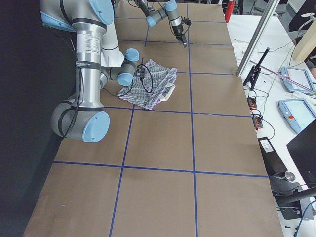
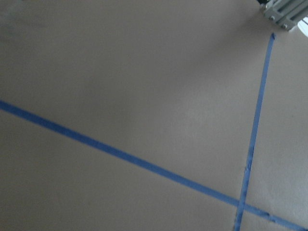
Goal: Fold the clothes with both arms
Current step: 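Drag the folded striped shirt with the right gripper away from the left arm, then grasp the shirt's far edge with the right gripper while the left arm lowers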
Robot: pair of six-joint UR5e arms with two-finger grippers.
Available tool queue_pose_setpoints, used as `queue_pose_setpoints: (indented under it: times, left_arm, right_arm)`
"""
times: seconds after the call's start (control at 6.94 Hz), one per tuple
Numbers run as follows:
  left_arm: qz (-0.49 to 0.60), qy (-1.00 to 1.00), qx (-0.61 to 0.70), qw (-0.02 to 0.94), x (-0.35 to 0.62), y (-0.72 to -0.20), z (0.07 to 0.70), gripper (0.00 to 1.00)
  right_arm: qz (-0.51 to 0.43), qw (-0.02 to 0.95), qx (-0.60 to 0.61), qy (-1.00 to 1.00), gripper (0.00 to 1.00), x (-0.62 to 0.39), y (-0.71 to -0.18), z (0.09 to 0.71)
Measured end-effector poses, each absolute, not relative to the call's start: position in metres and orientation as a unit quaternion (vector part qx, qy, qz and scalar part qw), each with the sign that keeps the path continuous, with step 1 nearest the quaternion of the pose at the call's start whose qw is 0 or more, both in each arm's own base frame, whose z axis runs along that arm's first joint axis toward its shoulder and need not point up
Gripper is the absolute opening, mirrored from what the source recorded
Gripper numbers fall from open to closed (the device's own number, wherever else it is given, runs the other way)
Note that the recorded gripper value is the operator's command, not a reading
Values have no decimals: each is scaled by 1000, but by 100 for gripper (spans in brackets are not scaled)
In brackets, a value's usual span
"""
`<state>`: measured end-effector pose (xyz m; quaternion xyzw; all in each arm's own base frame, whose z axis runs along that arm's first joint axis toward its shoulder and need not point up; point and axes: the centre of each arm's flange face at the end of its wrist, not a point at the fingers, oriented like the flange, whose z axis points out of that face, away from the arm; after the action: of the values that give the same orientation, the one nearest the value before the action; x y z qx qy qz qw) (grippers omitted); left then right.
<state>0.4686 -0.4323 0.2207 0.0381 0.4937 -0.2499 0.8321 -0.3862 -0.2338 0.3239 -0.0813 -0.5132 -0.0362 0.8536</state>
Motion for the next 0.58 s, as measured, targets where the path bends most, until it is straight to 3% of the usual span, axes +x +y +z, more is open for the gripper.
queue_pose_setpoints:
  times: [0.14,0.43,0.58]
  left_arm:
    - [-262,483,-9,836,490,-384,211,90]
    - [-296,451,-74,838,549,-290,215,90]
    - [-310,434,-83,842,569,-272,226,90]
  right_arm:
    - [-14,844,-55,-533,100,-379,-263,303]
    - [24,832,-17,-554,100,-364,-310,280]
    - [33,828,-5,-559,100,-363,-324,271]
